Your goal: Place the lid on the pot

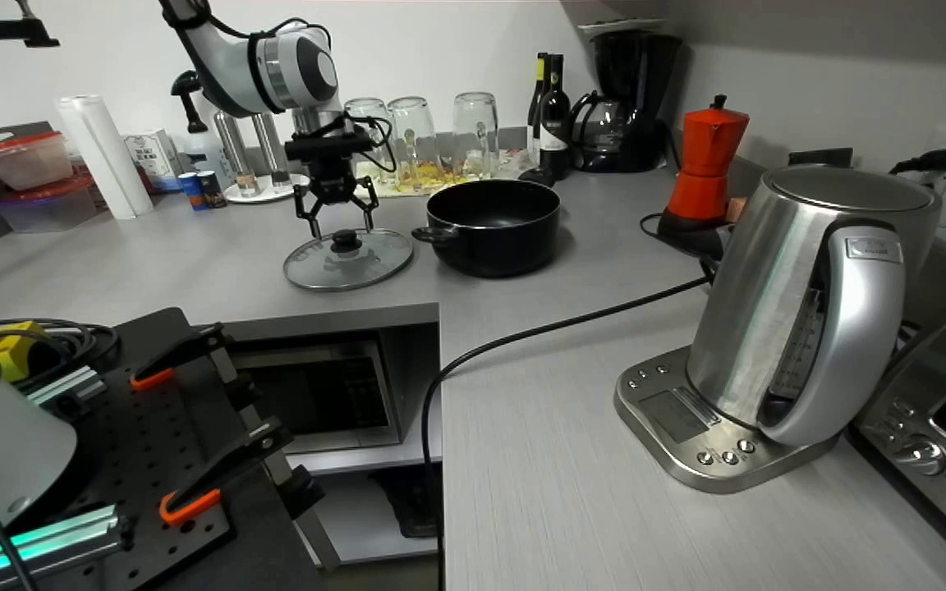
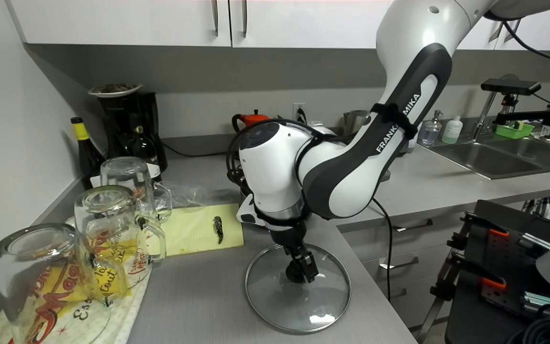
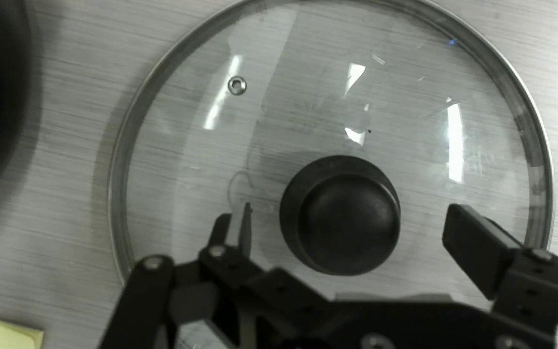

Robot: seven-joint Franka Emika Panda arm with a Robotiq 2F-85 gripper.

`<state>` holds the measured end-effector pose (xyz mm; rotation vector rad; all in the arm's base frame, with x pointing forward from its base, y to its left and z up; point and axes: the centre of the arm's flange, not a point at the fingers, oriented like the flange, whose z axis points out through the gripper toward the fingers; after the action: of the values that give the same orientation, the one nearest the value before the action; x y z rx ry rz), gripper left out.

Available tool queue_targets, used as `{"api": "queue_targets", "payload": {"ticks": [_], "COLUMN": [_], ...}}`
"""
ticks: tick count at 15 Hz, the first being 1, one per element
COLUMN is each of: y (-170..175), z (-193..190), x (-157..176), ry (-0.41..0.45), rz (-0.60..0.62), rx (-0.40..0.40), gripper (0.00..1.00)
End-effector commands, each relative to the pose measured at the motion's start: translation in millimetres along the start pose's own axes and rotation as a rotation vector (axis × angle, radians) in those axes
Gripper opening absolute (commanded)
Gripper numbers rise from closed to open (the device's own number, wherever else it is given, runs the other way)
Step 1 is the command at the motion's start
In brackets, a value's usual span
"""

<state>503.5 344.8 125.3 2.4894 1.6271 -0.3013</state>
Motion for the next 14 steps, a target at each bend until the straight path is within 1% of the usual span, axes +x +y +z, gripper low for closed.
{"api": "queue_targets", "payload": {"ticks": [1,2,4,8,9,14], "y": [5.5,5.5,5.9,6.6,6.8,-7.0], "z": [0.6,0.8,1.1,-1.7,-3.5,-18.2], "x": [6.6,6.6,6.1,5.5,5.9,-1.2], "ry": [0.015,0.016,0.017,0.025,0.029,0.034], "rz": [-0.025,-0.025,-0.026,-0.025,-0.025,-0.033], "rx": [0.043,0.047,0.055,0.06,0.059,0.04], "gripper": [0.75,0.72,0.6,0.28,0.25,0.25]}}
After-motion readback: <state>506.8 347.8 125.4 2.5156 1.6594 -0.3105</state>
